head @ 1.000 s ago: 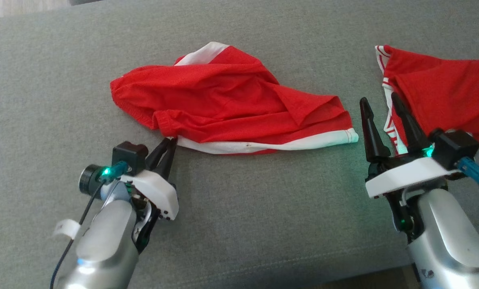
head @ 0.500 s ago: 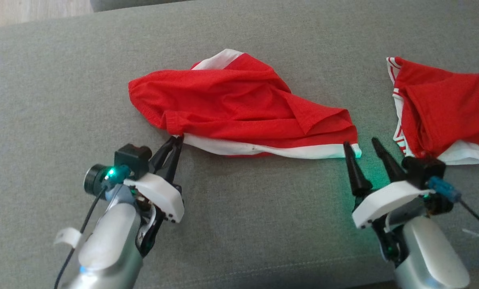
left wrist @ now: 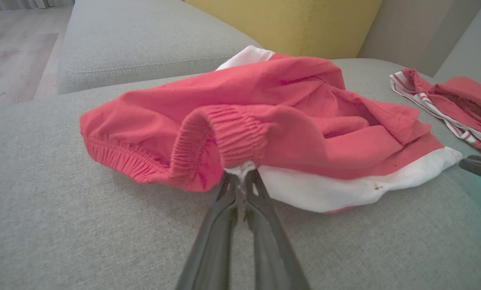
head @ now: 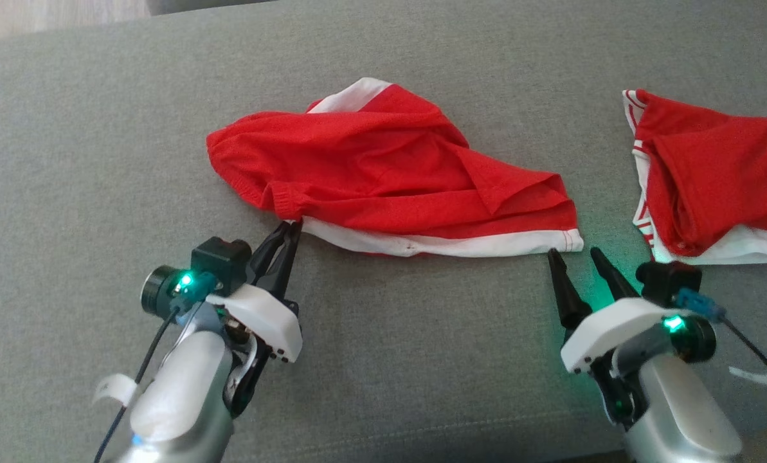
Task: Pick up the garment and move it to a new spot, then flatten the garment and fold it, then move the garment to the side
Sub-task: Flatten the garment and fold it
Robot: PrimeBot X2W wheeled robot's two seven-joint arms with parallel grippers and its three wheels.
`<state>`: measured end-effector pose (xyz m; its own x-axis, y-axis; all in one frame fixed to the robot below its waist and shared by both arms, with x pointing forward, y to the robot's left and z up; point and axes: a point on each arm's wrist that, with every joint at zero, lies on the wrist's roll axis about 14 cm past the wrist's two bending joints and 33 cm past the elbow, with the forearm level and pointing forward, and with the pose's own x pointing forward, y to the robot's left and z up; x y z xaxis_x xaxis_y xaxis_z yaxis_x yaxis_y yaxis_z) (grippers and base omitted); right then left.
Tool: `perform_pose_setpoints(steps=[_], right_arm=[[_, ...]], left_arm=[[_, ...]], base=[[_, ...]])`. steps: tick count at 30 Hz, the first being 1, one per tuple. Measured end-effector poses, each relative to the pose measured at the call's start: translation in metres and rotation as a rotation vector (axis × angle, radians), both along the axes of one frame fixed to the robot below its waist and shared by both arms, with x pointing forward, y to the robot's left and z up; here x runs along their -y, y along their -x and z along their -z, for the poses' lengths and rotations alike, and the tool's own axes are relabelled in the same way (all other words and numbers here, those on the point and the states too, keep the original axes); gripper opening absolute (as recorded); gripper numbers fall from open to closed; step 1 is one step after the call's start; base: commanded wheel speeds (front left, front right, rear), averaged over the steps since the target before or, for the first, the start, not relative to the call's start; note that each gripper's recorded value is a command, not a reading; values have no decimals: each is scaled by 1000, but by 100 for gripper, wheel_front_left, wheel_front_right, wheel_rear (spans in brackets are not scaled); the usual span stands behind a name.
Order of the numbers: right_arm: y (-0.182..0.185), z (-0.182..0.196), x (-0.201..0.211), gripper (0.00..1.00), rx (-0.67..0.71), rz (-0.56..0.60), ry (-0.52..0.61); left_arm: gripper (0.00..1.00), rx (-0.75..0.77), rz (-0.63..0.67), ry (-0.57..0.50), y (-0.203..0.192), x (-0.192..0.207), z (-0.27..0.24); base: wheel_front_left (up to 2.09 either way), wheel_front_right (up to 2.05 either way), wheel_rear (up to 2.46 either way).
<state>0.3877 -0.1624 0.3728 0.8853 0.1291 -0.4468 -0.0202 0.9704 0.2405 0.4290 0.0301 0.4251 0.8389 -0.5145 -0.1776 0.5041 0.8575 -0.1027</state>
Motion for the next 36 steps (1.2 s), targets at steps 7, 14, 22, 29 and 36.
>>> perform_pose_setpoints(steps=[7,14,22,29,36], right_arm=[[-13,-2,-2,100,12,4,-16],[-11,5,-5,15,-8,4,-27],[-20,-8,-11,0,62,-40,-3],[-35,-59,-5,0,267,-84,56],[-48,-135,2,0,500,-112,101]], left_arm=[[0,1,-7,-3,0,-2,0],[0,-2,-12,-7,0,-5,0],[0,6,-15,-19,0,-8,-2],[0,74,-9,-22,-2,-10,-24],[0,188,5,-43,-3,-16,-70]], base=[[0,0,0],[0,0,0],[0,0,0],[0,0,0],[0,0,0]])
